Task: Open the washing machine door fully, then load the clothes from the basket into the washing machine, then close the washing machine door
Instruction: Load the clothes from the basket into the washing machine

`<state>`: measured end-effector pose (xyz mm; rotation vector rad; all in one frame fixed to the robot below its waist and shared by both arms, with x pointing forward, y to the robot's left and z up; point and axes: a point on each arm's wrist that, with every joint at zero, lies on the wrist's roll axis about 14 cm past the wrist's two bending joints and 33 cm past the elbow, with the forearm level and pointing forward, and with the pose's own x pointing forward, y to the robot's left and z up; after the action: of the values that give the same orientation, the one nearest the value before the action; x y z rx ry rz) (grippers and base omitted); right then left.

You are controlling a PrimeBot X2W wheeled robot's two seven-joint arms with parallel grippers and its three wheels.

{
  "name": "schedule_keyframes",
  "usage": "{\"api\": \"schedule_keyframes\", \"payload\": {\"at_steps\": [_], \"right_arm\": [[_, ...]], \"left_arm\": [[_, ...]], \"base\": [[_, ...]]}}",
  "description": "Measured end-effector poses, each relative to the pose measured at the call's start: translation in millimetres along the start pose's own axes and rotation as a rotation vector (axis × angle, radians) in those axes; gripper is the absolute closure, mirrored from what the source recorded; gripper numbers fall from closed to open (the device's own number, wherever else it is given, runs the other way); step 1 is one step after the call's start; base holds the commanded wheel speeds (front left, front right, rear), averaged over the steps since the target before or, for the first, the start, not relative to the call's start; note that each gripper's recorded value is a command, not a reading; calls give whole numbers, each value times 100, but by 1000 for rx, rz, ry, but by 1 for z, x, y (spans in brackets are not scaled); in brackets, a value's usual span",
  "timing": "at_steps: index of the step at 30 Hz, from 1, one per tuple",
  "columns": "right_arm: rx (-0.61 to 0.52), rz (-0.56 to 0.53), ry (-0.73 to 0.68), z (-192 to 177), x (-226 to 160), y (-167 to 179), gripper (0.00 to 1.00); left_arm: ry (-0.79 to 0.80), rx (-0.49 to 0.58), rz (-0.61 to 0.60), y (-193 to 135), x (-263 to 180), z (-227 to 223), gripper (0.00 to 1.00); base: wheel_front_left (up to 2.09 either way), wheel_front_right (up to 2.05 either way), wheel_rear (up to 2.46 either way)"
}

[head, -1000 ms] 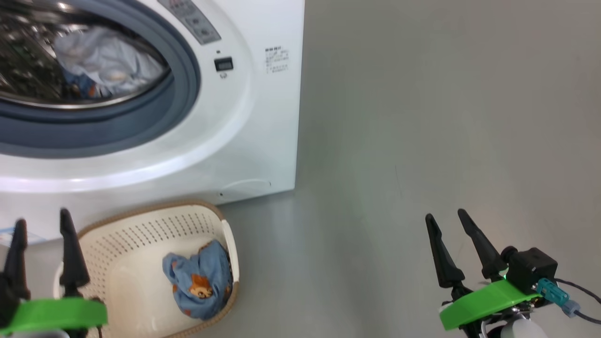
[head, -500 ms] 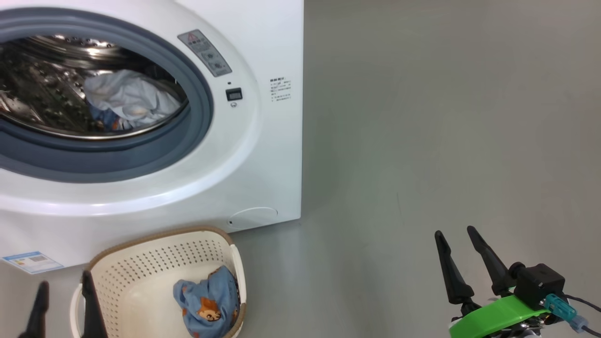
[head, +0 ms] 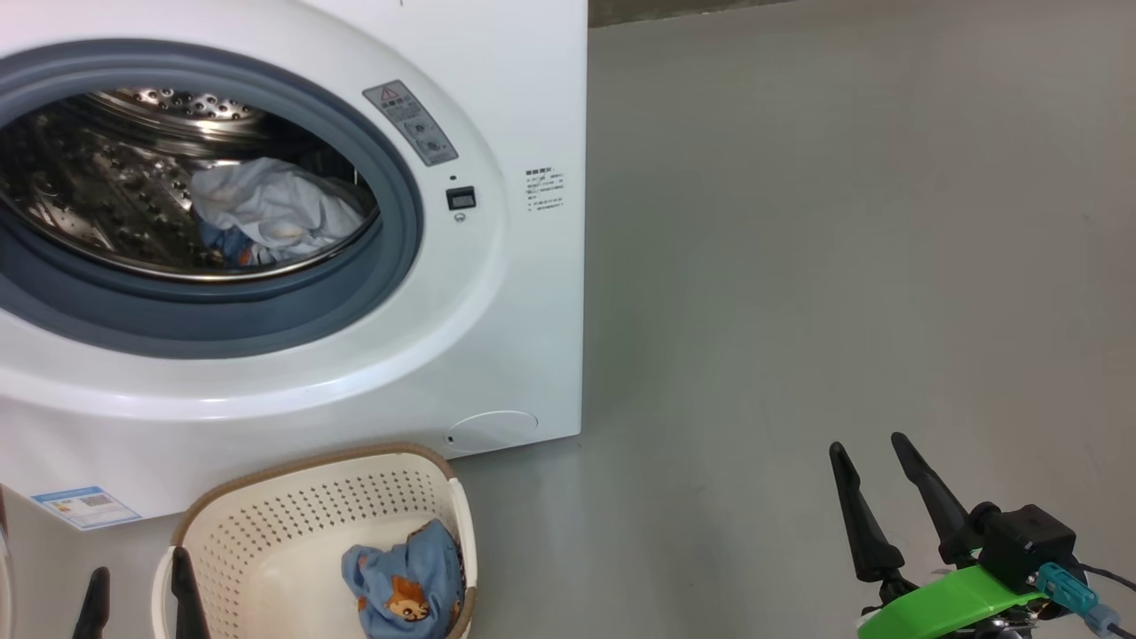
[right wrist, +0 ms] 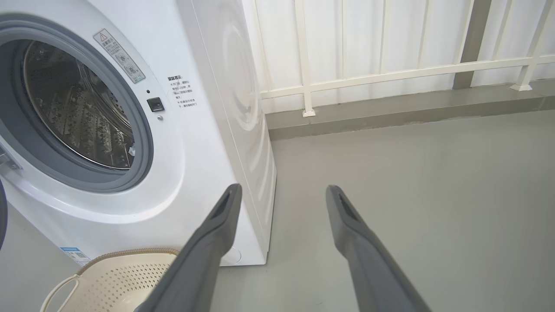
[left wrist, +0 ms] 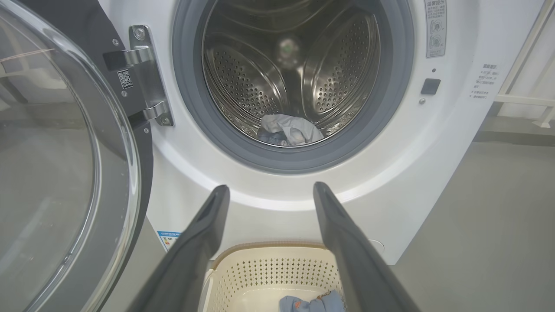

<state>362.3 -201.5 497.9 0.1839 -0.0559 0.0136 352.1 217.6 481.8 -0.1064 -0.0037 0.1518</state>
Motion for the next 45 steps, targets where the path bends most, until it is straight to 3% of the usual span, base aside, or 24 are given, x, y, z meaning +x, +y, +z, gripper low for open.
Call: {"api": "schedule_keyframes", "payload": {"at_steps": [45], "right_arm": [[12, 34, 33, -13, 10, 12, 0]], "left_arm": [[23, -21, 38, 7, -12, -6, 0]], "base": [[0, 0, 0]]}}
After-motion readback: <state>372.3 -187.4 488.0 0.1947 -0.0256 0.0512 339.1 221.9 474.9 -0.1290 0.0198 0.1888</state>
